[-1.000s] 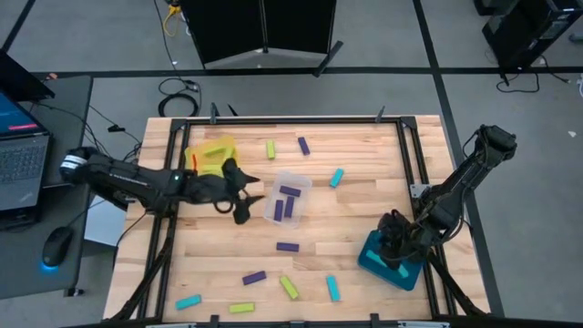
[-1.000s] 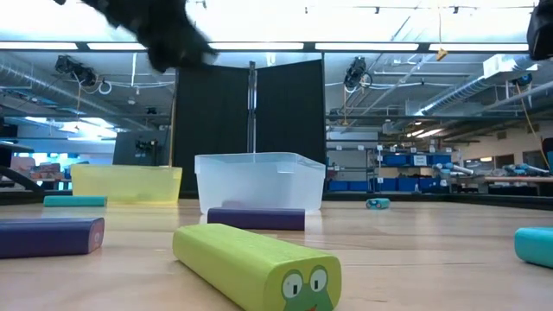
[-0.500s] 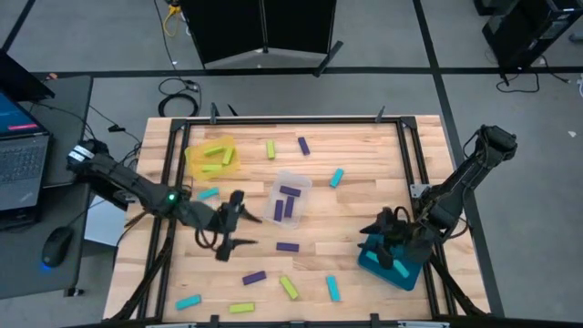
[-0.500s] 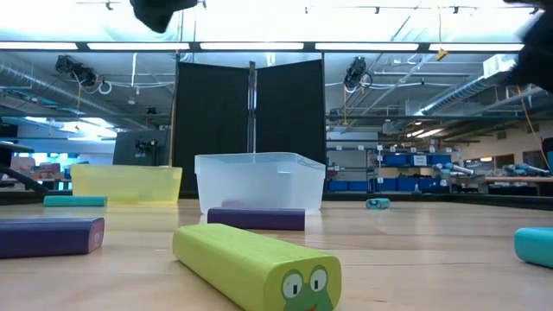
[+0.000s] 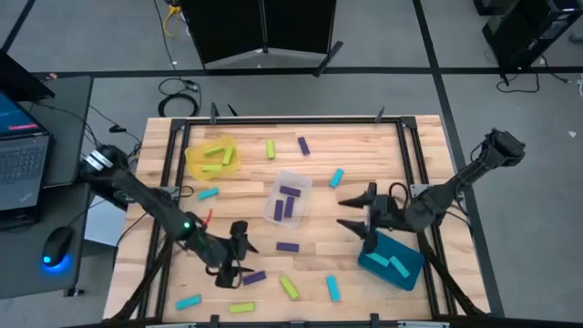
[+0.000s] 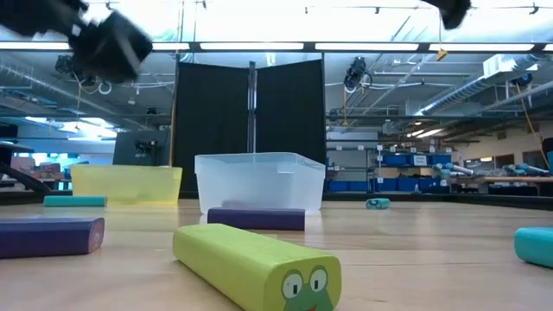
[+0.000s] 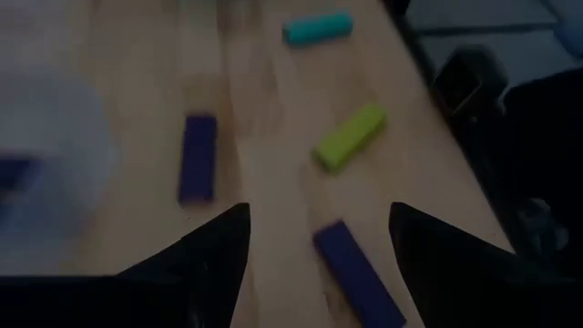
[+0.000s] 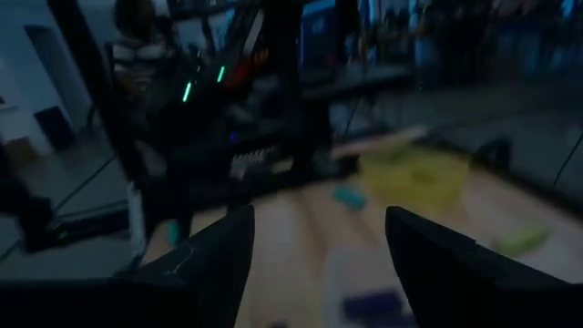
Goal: Sort blocks
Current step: Put the bottom violet block into the transparent bin
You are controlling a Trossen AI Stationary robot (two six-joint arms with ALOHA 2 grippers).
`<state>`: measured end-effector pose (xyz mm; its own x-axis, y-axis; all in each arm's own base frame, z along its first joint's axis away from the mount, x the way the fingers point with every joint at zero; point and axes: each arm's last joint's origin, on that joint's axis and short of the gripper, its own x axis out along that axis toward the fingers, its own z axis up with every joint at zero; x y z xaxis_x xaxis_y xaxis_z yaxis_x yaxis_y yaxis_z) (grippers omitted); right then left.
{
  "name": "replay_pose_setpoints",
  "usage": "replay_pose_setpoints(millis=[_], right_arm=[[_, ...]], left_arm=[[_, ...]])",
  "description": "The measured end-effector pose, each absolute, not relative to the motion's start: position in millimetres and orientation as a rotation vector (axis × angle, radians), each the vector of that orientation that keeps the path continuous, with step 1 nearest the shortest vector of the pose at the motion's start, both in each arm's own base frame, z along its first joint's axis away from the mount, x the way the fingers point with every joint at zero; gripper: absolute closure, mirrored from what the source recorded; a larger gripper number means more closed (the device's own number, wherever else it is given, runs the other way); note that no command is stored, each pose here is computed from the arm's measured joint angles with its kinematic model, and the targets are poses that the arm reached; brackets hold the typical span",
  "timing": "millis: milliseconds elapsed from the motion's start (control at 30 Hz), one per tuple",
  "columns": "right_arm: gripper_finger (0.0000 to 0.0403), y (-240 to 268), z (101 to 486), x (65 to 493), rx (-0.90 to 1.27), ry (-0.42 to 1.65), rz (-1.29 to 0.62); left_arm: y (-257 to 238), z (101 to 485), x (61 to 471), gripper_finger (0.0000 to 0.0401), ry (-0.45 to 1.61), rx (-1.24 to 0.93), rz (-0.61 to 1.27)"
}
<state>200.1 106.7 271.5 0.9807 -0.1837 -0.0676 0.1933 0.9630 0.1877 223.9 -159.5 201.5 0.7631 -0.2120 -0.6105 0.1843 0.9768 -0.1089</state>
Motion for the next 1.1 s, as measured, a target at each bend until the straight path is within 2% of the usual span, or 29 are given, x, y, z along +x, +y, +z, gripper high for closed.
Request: replay_pose_setpoints(millis=[433,567,800,1100], right_arm=[[0.0143,67,279,220,0.141,-0.007,-0.205],[0.0146,63,279,222,0.141,-0.004,-0.177],[0.0150,61,279,223,0.134,-0.001,-0.147],[0.0150,61,279,223,0.122,0.000,-0.144]], left_arm=[[-195,160,228,0.0133,0.781,-0.214,-0.230],[-207,154,233,0.0132,0.812,-0.218,-0.205],[-216,147,243,0.0132,0.947,-0.158,-0.049],[-225,125,252,0.0132,1.016,-0.180,-0.016]])
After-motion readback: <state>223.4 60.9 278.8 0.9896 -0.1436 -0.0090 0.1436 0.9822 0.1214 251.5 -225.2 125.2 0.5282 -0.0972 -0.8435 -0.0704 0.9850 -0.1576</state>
